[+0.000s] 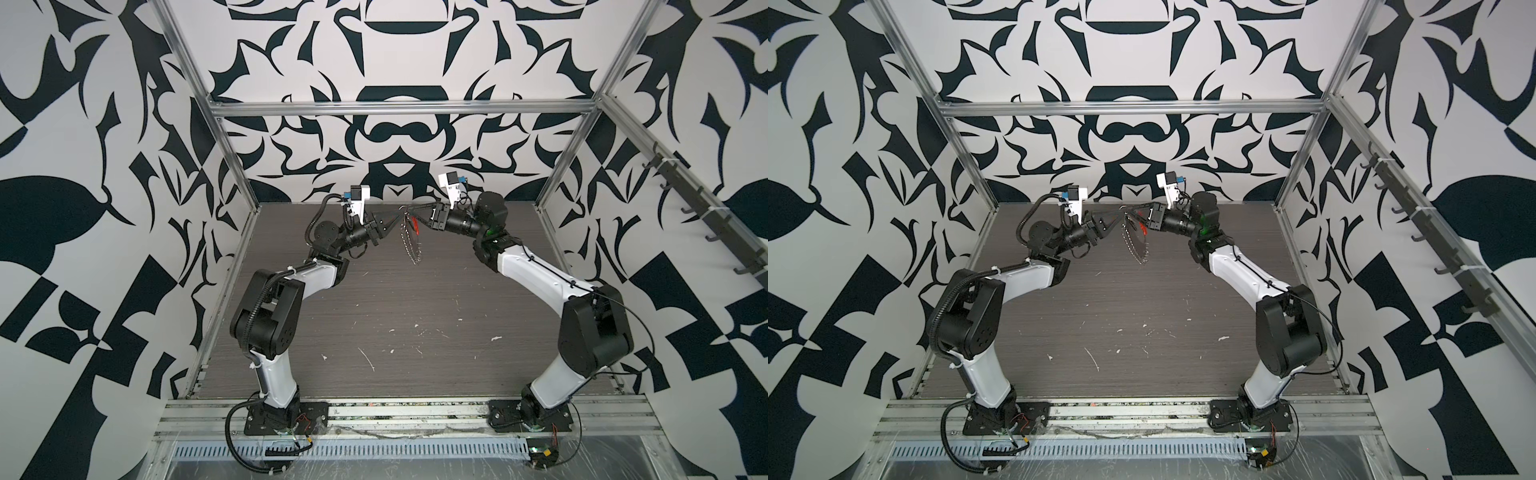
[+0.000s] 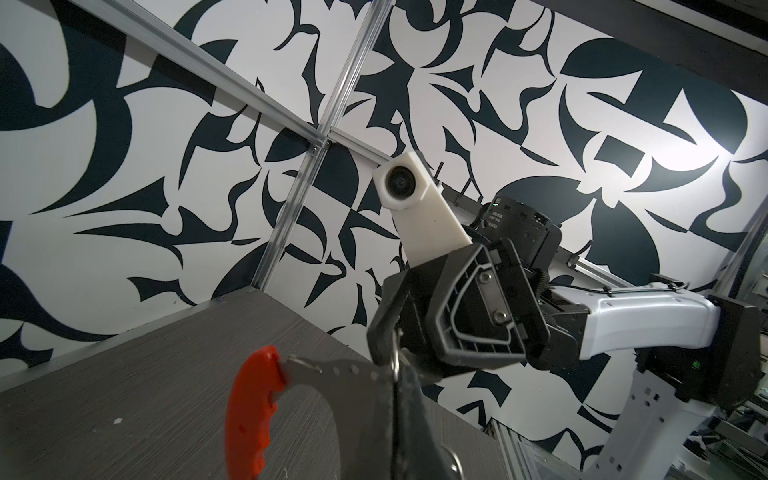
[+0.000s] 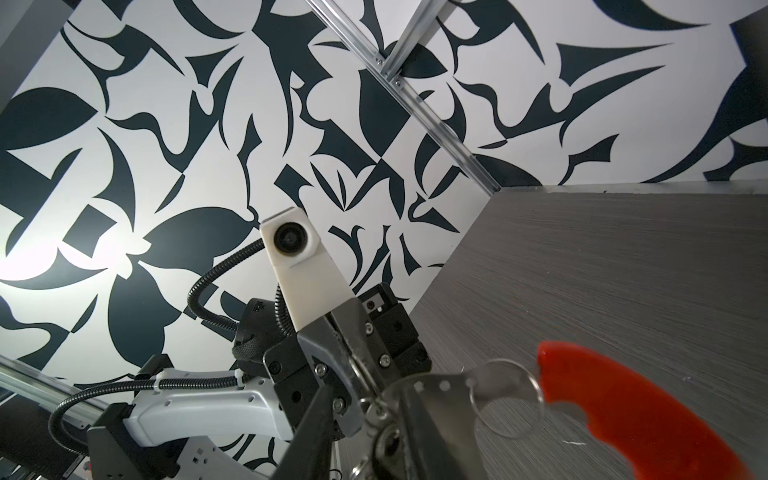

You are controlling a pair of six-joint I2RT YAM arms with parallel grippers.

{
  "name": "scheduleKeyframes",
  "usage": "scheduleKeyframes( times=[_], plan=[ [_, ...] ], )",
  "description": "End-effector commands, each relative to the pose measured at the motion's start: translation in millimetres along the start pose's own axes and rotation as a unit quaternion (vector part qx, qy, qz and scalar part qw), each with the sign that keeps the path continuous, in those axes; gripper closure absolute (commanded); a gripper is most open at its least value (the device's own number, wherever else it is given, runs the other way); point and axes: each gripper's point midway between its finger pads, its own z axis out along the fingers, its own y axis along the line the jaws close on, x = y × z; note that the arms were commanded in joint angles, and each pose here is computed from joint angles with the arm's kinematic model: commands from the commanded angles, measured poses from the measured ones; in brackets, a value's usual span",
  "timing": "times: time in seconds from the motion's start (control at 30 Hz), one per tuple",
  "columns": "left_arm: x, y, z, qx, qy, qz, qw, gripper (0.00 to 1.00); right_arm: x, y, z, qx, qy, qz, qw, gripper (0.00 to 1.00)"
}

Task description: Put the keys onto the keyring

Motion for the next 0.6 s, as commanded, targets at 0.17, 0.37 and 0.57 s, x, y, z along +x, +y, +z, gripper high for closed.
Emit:
scheduleKeyframes(
  times=[0.17, 0.37, 0.57],
  plan=[
    [-27.6, -16.9, 1.7, 0.024, -0.034, 0.031, 0.999, 1.00, -5.4, 16.7, 1.5, -0.027, -0.005, -0.026, 0.999, 0.71],
    [-34.4, -16.7, 3.1, 0.027, -0.037, 0.037, 0.998, 1.00, -3.2, 18.6, -1.6, -0.025, -0.007, -0.030, 0.999, 0.77],
    [-37.4, -21.5, 2.8, 0.032, -0.037, 0.041, 0.998, 1.00, -3.3, 18.9, -2.7, -0.025, -0.009, -0.031, 0.999, 0.76]
  ],
)
